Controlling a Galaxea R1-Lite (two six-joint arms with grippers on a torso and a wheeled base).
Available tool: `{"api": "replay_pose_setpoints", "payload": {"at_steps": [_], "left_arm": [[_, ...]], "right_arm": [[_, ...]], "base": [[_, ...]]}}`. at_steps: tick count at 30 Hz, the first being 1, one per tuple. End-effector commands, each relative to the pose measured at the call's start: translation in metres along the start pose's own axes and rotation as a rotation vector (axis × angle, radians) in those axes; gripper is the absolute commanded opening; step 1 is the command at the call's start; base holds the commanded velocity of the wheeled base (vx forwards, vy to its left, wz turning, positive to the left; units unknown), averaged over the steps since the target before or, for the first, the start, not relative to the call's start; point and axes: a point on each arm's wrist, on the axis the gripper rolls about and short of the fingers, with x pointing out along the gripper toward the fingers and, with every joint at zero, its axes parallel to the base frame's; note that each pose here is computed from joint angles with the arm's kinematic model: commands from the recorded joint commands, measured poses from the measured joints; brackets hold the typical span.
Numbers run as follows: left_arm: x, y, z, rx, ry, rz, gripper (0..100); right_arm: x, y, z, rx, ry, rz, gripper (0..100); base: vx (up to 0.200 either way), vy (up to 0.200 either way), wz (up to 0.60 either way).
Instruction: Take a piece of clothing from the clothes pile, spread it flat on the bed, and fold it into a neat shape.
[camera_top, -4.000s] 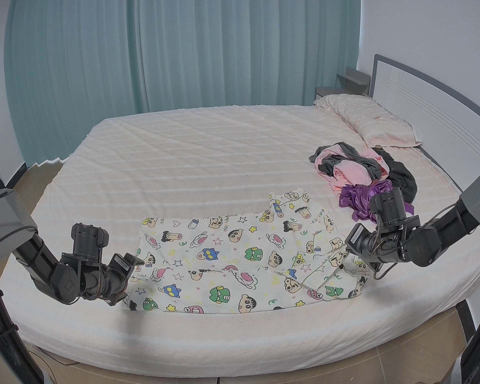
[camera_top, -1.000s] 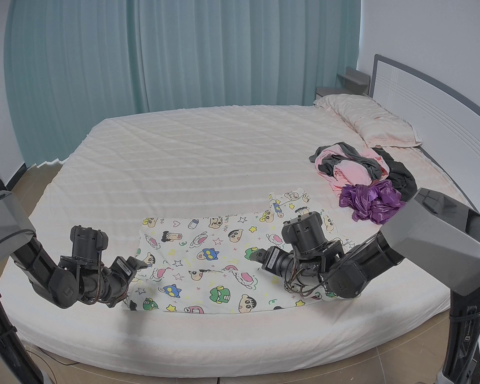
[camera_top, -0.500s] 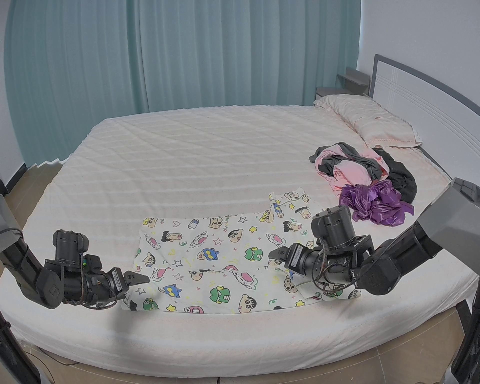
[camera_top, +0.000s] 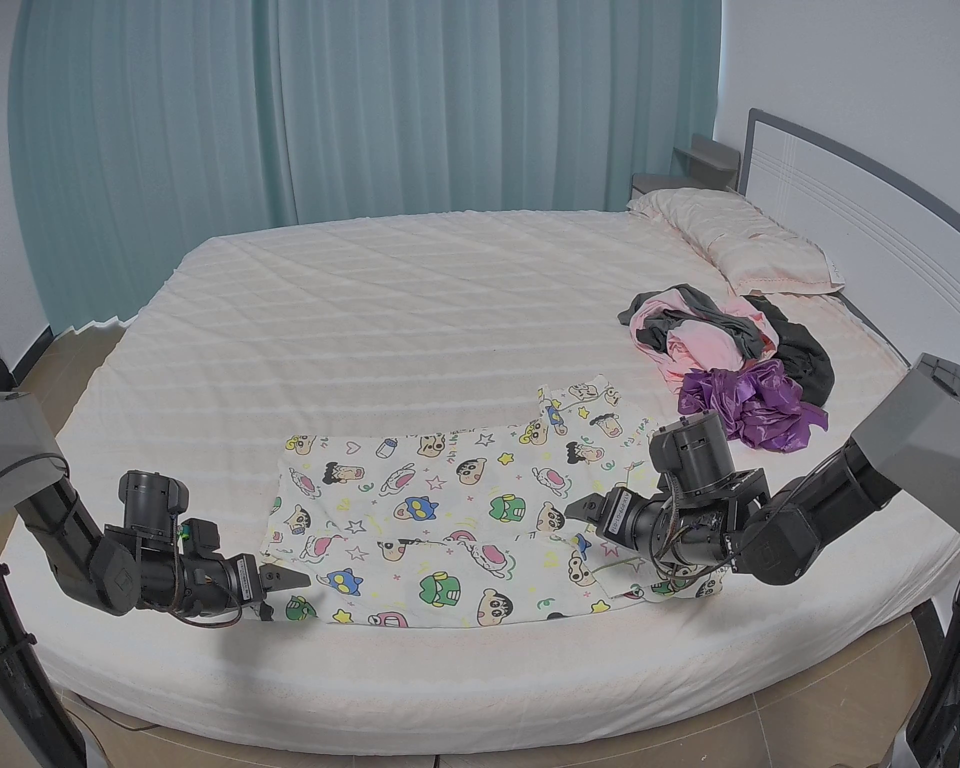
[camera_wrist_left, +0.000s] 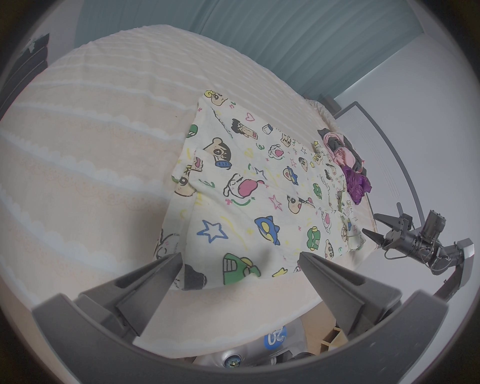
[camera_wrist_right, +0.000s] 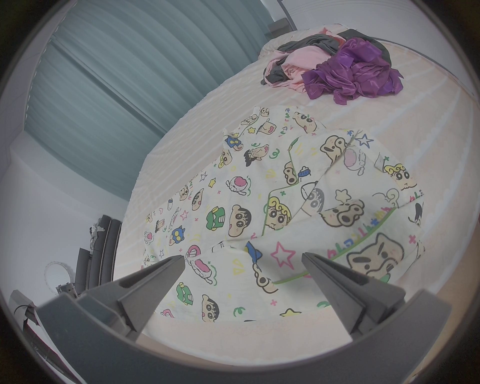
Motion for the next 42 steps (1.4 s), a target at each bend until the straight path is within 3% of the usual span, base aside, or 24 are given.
{"api": "replay_pose_setpoints", "payload": {"at_steps": [1, 7, 8, 22, 36, 42], "left_arm": [[0.009, 0.006, -0.003, -0.015, 0.030, 0.011, 100], [0.010, 0.005, 0.000, -0.010, 0.020, 0.011, 100], [0.010, 0.005, 0.000, -0.011, 0.021, 0.013, 0], [0.010, 0.013, -0.016, -0.037, 0.060, 0.085, 0], [-0.014, 0.013, -0.026, -0.052, 0.038, 0.112, 0], [-0.023, 0.024, -0.028, -0.016, 0.029, 0.153, 0]], "right_arm": [[-0.001, 0.000, 0.000, 0.001, -0.001, 0.001, 100], [0.000, -0.003, 0.003, 0.007, -0.006, -0.006, 100], [0.001, -0.005, 0.004, 0.012, -0.008, -0.012, 100], [0.003, -0.014, 0.008, 0.025, -0.011, -0.036, 100], [0.007, -0.028, 0.006, 0.016, 0.000, -0.085, 100], [0.006, -0.035, 0.008, 0.011, 0.000, -0.102, 100]], "base": [[0.000, 0.000, 0.00], [0.000, 0.000, 0.00], [0.000, 0.000, 0.00], [0.000, 0.000, 0.00], [0.000, 0.000, 0.00], [0.000, 0.000, 0.00]]}}
